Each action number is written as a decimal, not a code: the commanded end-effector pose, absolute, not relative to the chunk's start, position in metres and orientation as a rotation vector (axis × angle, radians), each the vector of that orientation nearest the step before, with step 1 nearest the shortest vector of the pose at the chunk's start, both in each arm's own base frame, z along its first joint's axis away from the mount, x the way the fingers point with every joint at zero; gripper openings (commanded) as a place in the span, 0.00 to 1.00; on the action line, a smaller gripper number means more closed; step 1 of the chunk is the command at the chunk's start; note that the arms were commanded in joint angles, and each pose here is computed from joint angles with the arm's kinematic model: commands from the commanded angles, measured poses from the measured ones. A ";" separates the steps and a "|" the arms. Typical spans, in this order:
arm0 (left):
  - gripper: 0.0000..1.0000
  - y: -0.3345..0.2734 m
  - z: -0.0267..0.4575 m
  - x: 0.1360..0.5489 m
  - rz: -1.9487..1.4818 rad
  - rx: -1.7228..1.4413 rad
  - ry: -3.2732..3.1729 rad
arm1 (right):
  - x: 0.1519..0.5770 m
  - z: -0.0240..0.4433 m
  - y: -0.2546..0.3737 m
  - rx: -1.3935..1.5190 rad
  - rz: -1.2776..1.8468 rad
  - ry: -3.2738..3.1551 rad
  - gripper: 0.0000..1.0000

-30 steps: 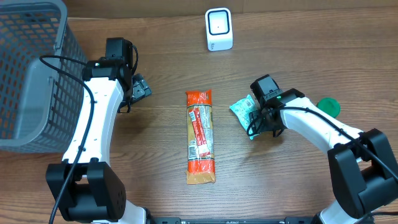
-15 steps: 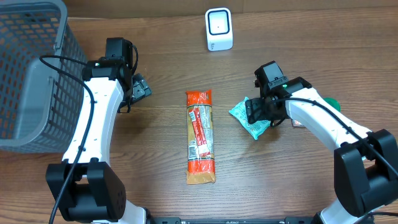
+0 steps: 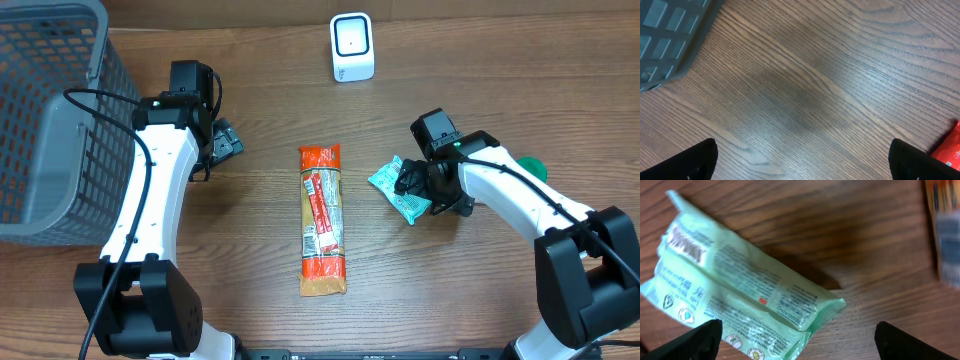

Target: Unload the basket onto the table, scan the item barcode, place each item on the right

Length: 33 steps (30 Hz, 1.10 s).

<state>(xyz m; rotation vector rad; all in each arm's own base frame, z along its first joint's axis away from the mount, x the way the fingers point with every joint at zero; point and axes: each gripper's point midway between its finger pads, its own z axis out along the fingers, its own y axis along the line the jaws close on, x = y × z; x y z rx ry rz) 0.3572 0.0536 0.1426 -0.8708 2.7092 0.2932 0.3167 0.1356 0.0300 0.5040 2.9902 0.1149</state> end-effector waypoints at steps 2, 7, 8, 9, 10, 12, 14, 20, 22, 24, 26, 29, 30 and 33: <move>1.00 0.053 0.154 0.360 0.296 -0.843 2.680 | 0.310 0.024 0.141 0.809 0.182 2.952 1.00; 1.00 0.053 0.154 0.360 0.295 -0.843 2.680 | 0.309 0.017 0.141 0.871 0.202 2.932 0.97; 1.00 0.053 0.154 0.360 0.296 -0.843 2.679 | 0.309 0.017 0.143 0.873 0.213 2.933 0.95; 1.00 0.053 0.154 0.360 0.296 -0.843 2.679 | 0.310 0.017 0.144 0.879 0.226 2.930 0.92; 1.00 0.053 0.154 0.360 0.296 -0.843 2.679 | 0.311 0.017 0.145 0.885 0.239 2.925 0.90; 1.00 0.053 0.154 0.360 0.296 -0.843 2.679 | 0.311 0.015 0.146 0.943 0.251 2.903 0.84; 1.00 0.053 0.154 0.360 0.296 -0.843 2.680 | 0.311 0.011 0.147 1.018 0.266 2.873 0.78; 1.00 0.053 0.154 0.360 0.296 -0.843 2.680 | 0.306 -0.003 0.145 1.090 0.285 2.843 0.73; 1.00 0.053 0.154 0.360 0.296 -0.843 2.680 | 0.306 -0.004 0.145 1.090 0.286 2.842 0.69; 1.00 0.053 0.154 0.360 0.296 -0.843 2.679 | 0.305 -0.004 0.146 1.090 0.292 2.845 0.63; 1.00 0.053 0.154 0.360 0.296 -0.843 2.679 | 0.305 -0.004 0.147 1.089 0.299 2.849 0.56; 1.00 0.053 0.154 0.360 0.296 -0.843 2.679 | 0.305 -0.004 0.147 1.089 0.299 2.848 0.40; 1.00 0.053 0.154 0.360 0.296 -0.843 2.680 | 0.305 -0.004 0.147 1.088 0.298 2.848 0.34; 1.00 0.053 0.154 0.360 0.296 -0.843 2.679 | 0.306 -0.004 0.147 1.087 0.303 2.844 0.15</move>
